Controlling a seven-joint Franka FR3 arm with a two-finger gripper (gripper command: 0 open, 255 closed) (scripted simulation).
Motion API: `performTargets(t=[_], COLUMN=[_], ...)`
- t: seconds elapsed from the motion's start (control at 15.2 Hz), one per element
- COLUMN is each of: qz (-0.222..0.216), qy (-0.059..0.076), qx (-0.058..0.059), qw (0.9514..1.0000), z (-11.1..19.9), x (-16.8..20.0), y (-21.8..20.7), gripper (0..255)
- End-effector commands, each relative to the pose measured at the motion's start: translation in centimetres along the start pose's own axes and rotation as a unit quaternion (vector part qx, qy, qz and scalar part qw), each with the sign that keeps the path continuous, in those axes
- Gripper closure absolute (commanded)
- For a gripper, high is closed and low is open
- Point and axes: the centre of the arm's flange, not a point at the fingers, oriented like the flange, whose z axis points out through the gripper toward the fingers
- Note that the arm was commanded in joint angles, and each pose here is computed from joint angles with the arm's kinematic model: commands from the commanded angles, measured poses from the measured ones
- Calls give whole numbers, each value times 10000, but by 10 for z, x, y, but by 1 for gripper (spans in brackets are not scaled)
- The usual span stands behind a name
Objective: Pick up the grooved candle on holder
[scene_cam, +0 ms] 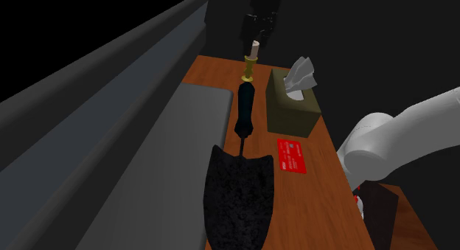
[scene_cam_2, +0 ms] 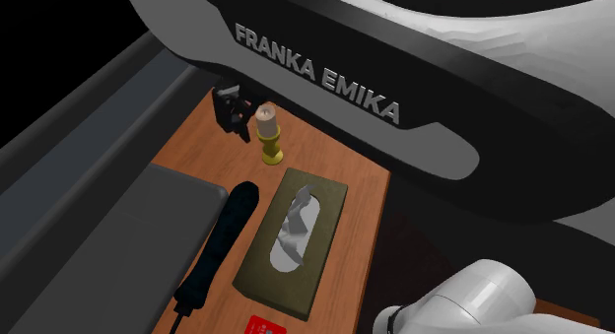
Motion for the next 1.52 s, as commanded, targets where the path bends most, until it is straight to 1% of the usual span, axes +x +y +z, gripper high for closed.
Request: performTargets(t=[0.0, 0.59, 1.45], qz=[0, 0, 0], qy=[1, 1, 1], qx=[0, 0, 0], qw=[10000, 10000, 10000], z=[2, 2, -67], x=[0, 0, 2], y=[0, 0, -1], gripper=[255, 255, 255])
